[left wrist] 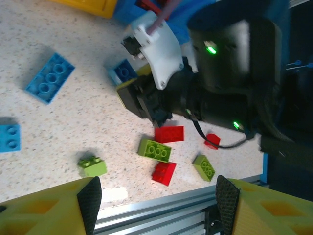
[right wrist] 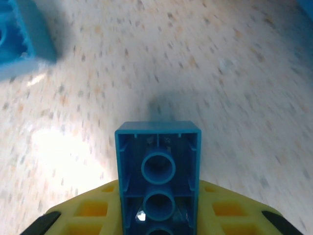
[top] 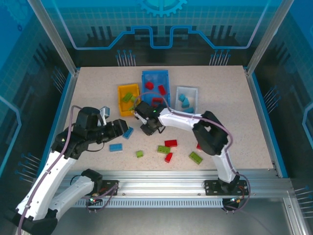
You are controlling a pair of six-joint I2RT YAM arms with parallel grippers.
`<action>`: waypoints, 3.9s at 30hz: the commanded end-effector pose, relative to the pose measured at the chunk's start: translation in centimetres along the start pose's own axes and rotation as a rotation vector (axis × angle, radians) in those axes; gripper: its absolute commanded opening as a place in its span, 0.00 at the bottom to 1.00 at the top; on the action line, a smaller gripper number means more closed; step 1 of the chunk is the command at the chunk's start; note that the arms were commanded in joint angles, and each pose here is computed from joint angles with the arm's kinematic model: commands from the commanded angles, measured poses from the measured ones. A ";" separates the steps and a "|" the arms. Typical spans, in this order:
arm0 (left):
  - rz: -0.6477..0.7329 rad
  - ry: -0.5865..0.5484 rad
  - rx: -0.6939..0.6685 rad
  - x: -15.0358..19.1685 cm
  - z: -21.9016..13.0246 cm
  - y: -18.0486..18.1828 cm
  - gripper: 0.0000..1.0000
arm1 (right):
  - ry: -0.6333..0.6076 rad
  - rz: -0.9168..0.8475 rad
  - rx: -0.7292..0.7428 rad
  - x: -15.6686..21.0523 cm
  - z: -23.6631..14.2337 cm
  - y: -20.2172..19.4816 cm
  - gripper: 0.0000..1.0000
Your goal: Sort the legos into containers by color
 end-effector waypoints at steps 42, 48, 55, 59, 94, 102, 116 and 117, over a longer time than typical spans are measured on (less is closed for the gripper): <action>1.060 0.349 -0.158 10.3 18.8 -8.0 0.71 | -0.373 0.712 0.089 8.8 -16.7 -15.6 0.51; 1.291 0.474 -0.220 11.0 22.9 -6.6 0.81 | -0.503 0.751 0.042 14.0 -20.2 -10.4 0.68; 1.398 0.576 -0.245 11.9 26.2 -5.0 0.81 | -0.594 0.813 -0.036 18.9 -22.6 -6.1 0.79; 1.403 0.597 -0.259 12.2 27.3 -4.1 0.81 | -0.610 0.830 -0.040 19.9 -23.5 -5.4 0.79; 0.942 0.129 -0.293 -5.2 23.3 -9.9 0.24 | -0.817 0.532 -0.302 12.8 -27.3 -4.3 0.73; 0.698 -0.039 -0.385 -15.0 26.5 -10.7 0.25 | -0.820 0.520 -0.253 8.4 -26.4 -6.1 0.72; 0.542 -0.073 -0.440 -18.4 34.6 -8.0 0.28 | -0.792 0.529 -0.203 5.2 -24.0 -7.5 0.72; 0.533 -0.062 -0.441 -18.3 34.9 -7.7 0.31 | -0.786 0.530 -0.201 5.3 -23.8 -7.5 0.72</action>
Point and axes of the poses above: each hand's point on the last joint's axis, 136 mm out from that joint toward the fingers, its own z axis out along the fingers, its own y axis along the line the jaws close on, x = y × z, the point moved 5 cm from there along -z, back along the fingers, and after that the axes turned 13 degrees about -z, right-handed, at the moved point
